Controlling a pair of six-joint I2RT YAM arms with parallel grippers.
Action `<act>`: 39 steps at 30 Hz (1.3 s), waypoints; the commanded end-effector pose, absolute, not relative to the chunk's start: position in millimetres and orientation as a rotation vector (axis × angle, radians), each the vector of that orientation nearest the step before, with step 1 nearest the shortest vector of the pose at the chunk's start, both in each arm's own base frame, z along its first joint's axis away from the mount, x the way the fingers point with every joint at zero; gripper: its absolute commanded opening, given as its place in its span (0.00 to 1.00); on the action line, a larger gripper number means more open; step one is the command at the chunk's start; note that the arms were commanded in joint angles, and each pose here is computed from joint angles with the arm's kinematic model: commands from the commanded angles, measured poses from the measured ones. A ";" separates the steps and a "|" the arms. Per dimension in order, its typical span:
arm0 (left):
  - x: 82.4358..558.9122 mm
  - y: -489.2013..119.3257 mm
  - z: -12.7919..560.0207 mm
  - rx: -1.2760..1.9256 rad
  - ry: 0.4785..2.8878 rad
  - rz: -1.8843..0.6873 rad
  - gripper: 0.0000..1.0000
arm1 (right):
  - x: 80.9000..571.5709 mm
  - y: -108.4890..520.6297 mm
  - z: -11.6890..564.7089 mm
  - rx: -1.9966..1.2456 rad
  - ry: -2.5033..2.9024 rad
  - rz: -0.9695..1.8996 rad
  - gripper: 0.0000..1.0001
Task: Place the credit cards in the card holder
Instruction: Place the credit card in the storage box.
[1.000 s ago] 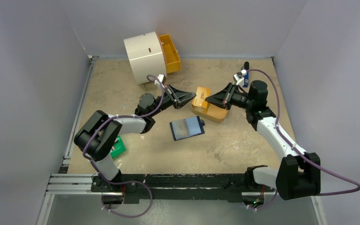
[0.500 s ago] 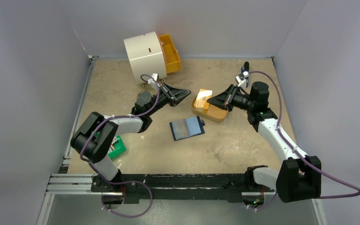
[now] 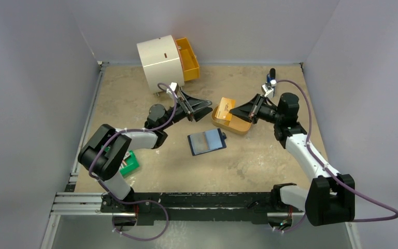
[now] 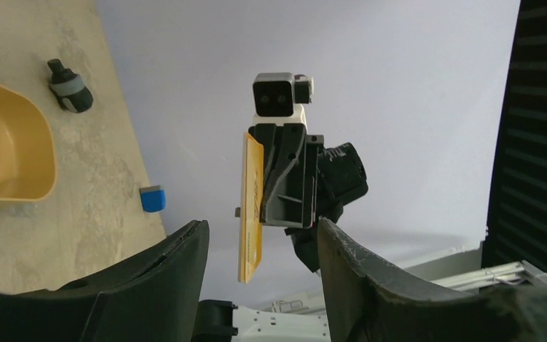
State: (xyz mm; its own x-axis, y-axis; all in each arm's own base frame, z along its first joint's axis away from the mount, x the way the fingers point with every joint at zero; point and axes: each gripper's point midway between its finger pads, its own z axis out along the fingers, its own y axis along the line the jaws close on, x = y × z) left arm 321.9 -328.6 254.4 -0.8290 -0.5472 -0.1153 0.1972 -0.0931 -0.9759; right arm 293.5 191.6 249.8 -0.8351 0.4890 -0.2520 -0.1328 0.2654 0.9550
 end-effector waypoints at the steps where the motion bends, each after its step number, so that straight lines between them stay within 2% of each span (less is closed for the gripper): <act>1: 287.7 -323.9 290.0 -0.192 1.558 -2.136 0.57 | 285.5 193.8 279.2 0.211 1.920 1.680 0.00; 10: 263.7 -321.6 305.3 -0.098 1.457 -2.329 0.54 | 278.3 196.4 297.9 0.146 1.848 1.746 0.00; 18: 269.6 -328.8 295.4 -0.083 1.519 -2.254 0.53 | 274.5 196.9 307.9 0.118 1.833 1.753 0.00; 29: 266.0 -348.0 295.1 0.023 1.605 -2.121 0.32 | 273.5 196.9 312.0 0.112 1.820 1.763 0.00; 36: 269.0 -346.5 293.0 -0.010 1.595 -2.126 0.29 | 270.7 197.0 314.1 0.103 1.815 1.766 0.00; 39: 271.3 -344.2 292.7 -0.026 1.590 -2.126 0.31 | 269.0 197.1 314.2 0.100 1.816 1.770 0.00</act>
State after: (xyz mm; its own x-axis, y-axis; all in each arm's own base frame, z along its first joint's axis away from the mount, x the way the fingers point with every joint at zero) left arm 269.5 -349.0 271.4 -0.9138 -0.3498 -0.2063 0.2811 -0.1780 -0.9430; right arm 279.8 197.0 290.5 -0.8397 0.4658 -0.2790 -0.2454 0.1329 0.9603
